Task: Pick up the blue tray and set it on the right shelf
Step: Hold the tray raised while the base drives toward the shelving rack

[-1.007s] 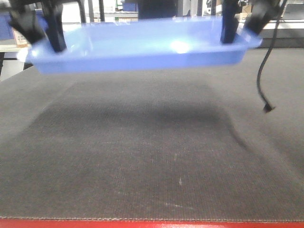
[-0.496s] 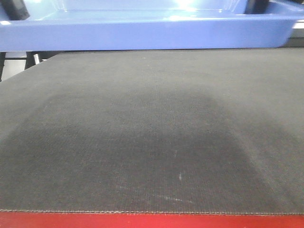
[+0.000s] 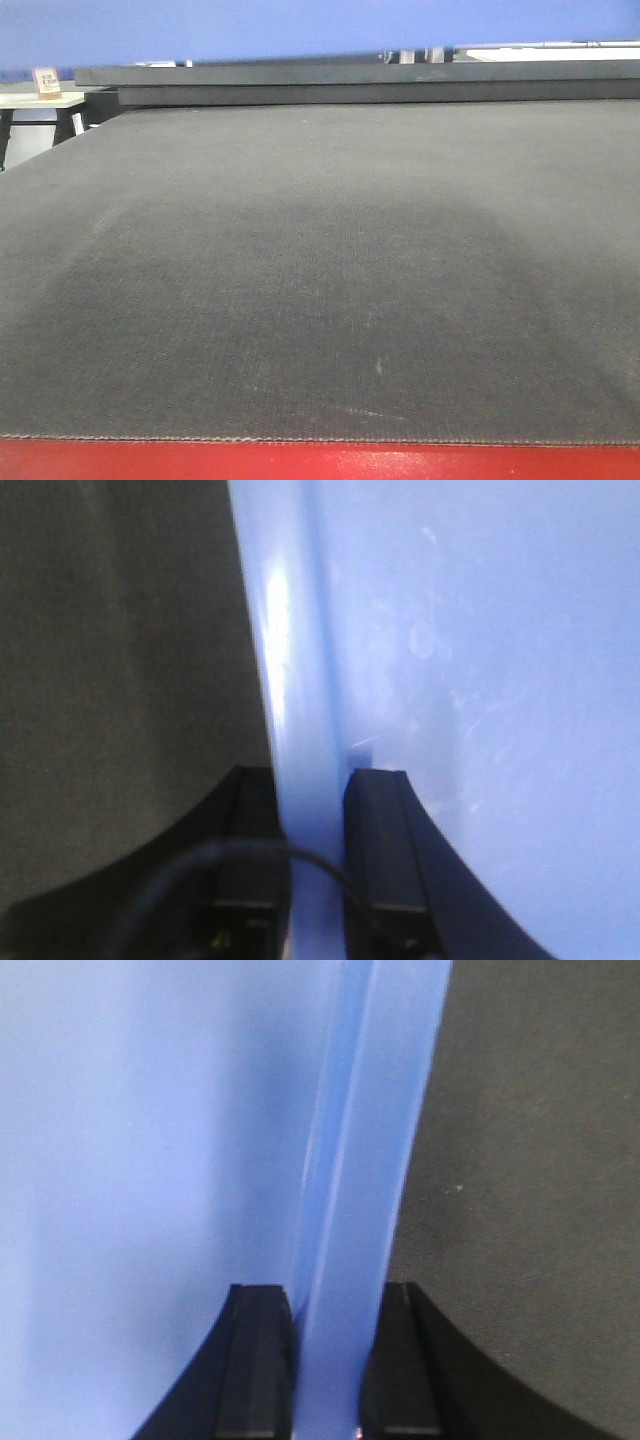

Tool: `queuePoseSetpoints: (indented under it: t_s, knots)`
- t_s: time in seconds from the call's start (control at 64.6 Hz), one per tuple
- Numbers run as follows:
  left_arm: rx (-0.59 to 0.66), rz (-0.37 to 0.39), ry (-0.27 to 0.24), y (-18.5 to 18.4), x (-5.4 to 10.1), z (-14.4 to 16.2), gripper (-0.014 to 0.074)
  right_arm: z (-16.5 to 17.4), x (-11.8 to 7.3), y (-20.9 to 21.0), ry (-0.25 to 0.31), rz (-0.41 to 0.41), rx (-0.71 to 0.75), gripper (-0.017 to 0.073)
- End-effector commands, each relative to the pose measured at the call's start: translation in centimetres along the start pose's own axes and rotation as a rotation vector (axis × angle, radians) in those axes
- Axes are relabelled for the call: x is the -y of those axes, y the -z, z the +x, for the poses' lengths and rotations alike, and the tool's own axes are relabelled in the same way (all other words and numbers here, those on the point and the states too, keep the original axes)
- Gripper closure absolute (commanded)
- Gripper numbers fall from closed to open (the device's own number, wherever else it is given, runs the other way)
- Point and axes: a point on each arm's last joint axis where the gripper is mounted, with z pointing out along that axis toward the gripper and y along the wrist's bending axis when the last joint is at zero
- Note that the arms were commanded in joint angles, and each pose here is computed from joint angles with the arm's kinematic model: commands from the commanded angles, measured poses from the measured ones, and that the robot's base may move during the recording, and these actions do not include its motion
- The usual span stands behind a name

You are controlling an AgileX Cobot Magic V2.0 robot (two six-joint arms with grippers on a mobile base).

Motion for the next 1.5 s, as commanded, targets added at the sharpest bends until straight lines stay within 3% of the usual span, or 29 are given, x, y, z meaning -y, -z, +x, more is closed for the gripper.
queuePoseSetpoints:
  t_s: [0.0,0.201,0.496,1.487]
  knots:
    - [0.05,0.026,-0.053,2.44,0.59,0.16,0.0638,-0.56,0.23,2.25,0.024,-0.027,0.142,0.0503]
    - [0.032,0.027,-0.051,2.44,0.6,0.32,0.0642,-0.51,0.25,2.32,0.024,-0.027,0.142,0.0503]
    - [0.004,0.09,-0.032,2.41,1.18,0.54,0.0642,-0.46,0.3,2.28,0.023,-0.023,0.133,0.0503]
    - [0.004,0.09,-0.032,2.41,1.18,0.54,0.0642,-0.46,0.3,2.28,0.023,-0.023,0.133,0.0503]
